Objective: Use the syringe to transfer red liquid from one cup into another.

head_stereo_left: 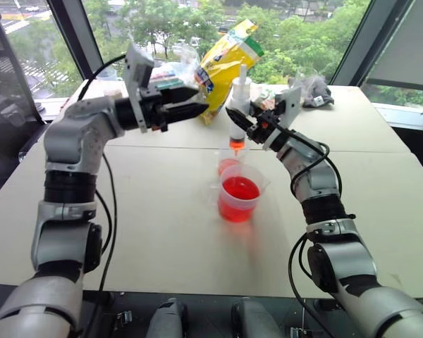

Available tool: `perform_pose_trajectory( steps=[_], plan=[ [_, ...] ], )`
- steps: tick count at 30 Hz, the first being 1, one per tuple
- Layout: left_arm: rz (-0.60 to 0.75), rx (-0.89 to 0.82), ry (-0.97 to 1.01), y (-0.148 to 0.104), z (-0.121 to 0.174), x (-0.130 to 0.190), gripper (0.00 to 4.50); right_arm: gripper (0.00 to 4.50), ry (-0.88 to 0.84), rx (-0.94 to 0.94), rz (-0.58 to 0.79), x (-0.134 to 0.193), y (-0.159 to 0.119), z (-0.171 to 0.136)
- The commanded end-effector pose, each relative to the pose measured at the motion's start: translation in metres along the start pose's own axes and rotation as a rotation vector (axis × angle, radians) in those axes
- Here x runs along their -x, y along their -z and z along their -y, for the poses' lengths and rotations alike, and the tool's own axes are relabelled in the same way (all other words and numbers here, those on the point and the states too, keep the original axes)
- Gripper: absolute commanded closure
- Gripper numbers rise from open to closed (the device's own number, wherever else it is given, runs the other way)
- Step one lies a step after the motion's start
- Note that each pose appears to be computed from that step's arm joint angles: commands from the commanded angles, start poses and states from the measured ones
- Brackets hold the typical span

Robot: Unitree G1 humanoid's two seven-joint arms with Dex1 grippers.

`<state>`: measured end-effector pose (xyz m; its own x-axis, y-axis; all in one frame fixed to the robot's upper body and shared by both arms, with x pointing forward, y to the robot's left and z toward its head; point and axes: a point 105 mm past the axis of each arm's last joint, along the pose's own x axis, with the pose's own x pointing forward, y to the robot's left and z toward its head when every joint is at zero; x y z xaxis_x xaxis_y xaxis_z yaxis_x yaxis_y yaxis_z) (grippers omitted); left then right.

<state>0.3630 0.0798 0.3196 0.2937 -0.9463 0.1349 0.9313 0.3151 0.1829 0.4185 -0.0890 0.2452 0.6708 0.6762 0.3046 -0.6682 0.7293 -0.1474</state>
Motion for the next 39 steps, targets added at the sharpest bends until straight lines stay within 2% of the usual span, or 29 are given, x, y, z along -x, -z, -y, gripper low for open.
perform_pose_trajectory(
  steps=[1,19,24,32,39],
  plan=[
    [0.042,-0.043,0.067,-0.013,0.006,-0.02,1.78,3.03,-0.009,0.032,0.05,-0.002,-0.014,-0.003],
    [0.046,-0.044,0.09,-0.004,-0.006,-0.053,1.78,3.03,-0.029,0.043,0.048,-0.004,-0.015,-0.007],
    [0.008,-0.088,0.055,0.004,-0.012,-0.059,1.78,3.03,-0.033,0.044,0.046,-0.004,-0.015,-0.007],
    [-0.033,-0.116,0.023,0.014,-0.018,-0.062,1.78,3.03,-0.033,0.047,0.045,-0.004,-0.017,-0.007],
    [-0.015,-0.066,0.067,0.009,-0.013,-0.046,1.78,3.03,-0.036,0.049,0.041,-0.003,-0.017,-0.007]
  ],
)
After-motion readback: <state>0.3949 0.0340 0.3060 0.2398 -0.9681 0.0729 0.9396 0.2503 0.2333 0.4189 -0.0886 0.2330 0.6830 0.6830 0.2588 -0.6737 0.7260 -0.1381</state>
